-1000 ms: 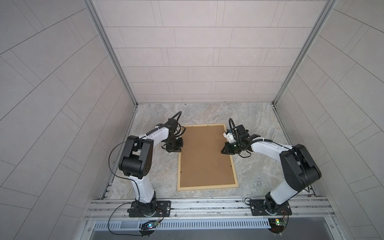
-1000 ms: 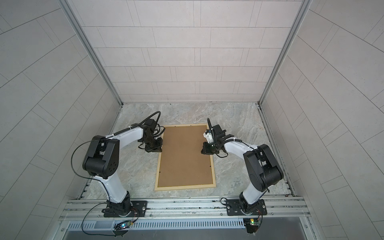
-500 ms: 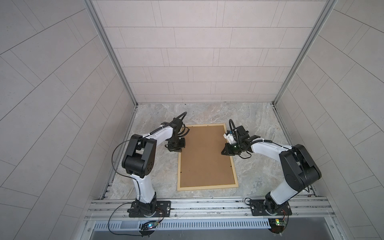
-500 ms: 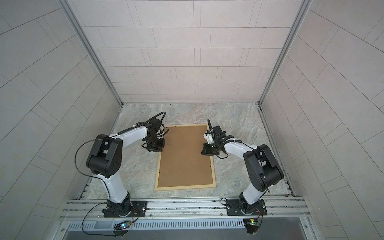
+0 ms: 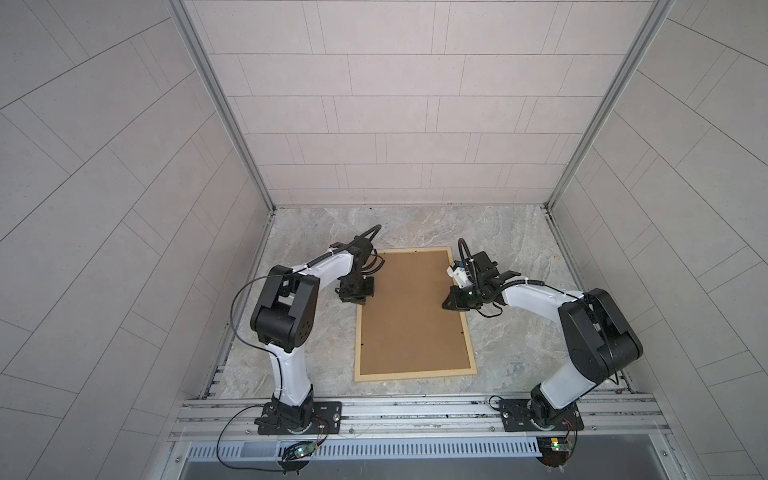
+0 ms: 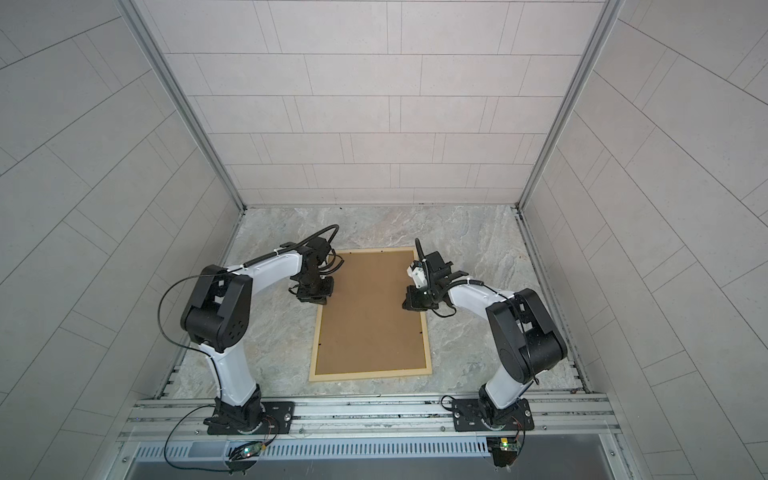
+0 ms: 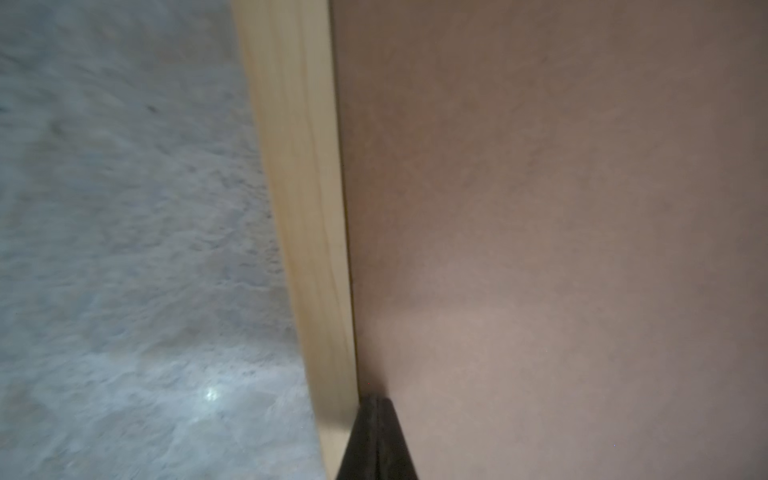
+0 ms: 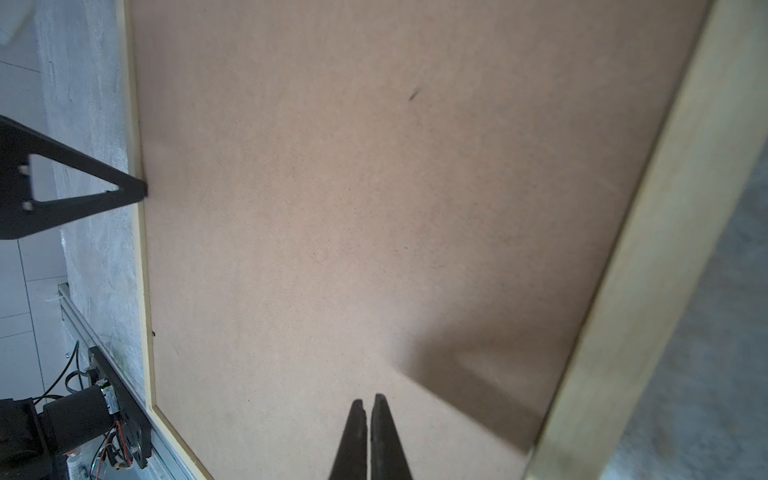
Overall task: Put the photo into the frame
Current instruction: 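Move the left gripper along the frame edge away from the robot, pressing the board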
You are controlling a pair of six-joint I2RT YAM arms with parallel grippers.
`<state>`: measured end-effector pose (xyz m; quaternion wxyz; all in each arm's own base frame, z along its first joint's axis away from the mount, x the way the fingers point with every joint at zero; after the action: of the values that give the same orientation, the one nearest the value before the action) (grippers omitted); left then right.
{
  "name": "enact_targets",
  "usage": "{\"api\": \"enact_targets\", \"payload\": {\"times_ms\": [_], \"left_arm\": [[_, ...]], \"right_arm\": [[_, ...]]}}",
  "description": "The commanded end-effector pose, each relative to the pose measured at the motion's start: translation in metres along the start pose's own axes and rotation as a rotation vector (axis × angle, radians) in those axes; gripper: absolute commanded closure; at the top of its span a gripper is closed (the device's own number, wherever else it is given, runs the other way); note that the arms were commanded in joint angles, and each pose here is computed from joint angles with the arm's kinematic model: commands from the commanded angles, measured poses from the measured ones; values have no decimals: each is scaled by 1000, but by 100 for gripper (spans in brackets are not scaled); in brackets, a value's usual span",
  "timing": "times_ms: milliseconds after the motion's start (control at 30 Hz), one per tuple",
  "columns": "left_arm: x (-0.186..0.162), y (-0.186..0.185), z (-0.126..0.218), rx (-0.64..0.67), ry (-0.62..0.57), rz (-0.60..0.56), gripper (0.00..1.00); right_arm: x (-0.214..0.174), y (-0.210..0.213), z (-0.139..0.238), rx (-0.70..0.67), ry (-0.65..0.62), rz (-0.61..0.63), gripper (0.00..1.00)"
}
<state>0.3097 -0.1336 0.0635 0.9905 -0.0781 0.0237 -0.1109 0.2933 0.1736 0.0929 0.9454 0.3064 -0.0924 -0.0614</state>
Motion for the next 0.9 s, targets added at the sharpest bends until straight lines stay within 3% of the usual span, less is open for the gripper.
{"api": "enact_targets", "payload": {"times_ms": [0,333,667,867], "left_arm": [[-43,-4,-59,-73,243,34,99],[-39,2,-47,-72,216,24,99],[-3,4,84,-162,-163,37,95],[-10,3,105,-199,-234,59,94]], "right_arm": [[2,5,6,15,-15,6,100],[4,8,8,25,-24,6,100],[17,24,35,-6,-94,45,100],[32,32,59,-58,-139,49,100]]}}
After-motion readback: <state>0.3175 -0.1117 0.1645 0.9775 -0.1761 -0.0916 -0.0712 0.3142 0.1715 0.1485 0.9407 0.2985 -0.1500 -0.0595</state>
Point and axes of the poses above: each gripper's point midway between its finger pads, its own z axis back along the fingers, its own y axis along the line the jaws close on, x = y × z, the point moved 5 cm from there along z, back along the fingers, and after that the axes turned 14 degrees about -z, right-handed, at the moved point
